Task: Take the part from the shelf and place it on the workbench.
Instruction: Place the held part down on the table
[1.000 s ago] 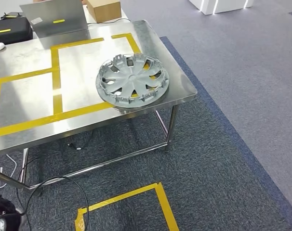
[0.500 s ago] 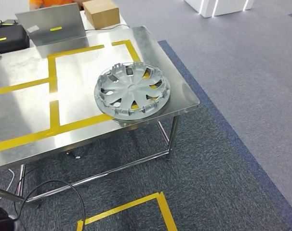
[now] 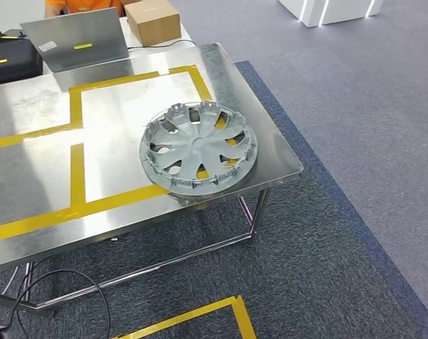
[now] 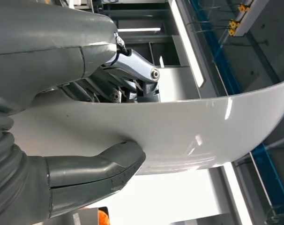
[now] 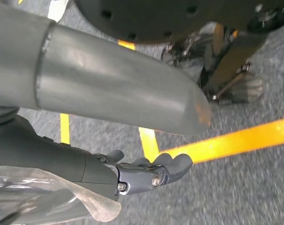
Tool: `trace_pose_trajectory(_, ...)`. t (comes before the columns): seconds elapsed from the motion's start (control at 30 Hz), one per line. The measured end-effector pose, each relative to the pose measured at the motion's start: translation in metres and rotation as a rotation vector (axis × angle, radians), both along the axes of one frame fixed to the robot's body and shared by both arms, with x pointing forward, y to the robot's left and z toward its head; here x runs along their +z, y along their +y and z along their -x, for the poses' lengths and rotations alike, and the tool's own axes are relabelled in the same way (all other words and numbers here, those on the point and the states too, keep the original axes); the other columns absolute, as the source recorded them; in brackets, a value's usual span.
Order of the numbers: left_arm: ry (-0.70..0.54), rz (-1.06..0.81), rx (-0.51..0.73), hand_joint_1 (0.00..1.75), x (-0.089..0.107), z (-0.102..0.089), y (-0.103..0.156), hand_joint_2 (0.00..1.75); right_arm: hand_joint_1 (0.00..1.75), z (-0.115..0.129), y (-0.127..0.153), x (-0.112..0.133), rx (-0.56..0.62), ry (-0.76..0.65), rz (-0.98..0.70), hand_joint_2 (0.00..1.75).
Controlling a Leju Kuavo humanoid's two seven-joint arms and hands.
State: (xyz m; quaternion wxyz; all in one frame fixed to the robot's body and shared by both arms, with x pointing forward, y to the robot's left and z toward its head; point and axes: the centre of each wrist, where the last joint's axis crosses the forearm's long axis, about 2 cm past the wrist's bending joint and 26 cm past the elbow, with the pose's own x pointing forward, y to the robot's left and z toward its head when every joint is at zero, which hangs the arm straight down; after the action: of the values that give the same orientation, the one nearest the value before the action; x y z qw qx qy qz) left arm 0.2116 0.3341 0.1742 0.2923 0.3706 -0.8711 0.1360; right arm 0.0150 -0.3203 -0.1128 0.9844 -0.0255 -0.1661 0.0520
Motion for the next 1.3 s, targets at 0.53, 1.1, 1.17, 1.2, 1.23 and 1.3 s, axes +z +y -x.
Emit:
trace_pose_trajectory(0.53,0.020,0.012,0.090,1.75,-0.004,0.008,0.025,1.75,0.00,-0.006,0.000,0.000,0.004,-0.019,-0.004,0.00)
trace_pose_trajectory(1.1,0.284,-0.037,0.062,1.75,-0.022,0.011,0.041,1.75,0.00,-0.006,-0.001,0.000,0.003,-0.017,-0.001,0.00)
trace_pose_trajectory(1.17,0.336,-0.072,0.068,1.75,-0.026,0.011,0.049,1.75,0.00,-0.007,0.000,0.000,0.004,-0.021,-0.005,0.00)
trace_pose_trajectory(1.2,0.363,-0.084,0.074,1.75,-0.029,0.011,0.053,1.75,0.00,-0.007,0.000,0.000,0.006,-0.021,-0.007,0.00)
trace_pose_trajectory(1.23,0.391,-0.094,0.079,1.75,-0.032,0.012,0.058,1.75,0.00,-0.007,0.000,0.000,0.007,-0.021,-0.008,0.00)
trace_pose_trajectory(1.3,0.446,-0.120,0.090,1.75,-0.038,0.013,0.070,1.75,0.00,-0.006,0.000,0.000,0.011,-0.018,-0.010,0.00)
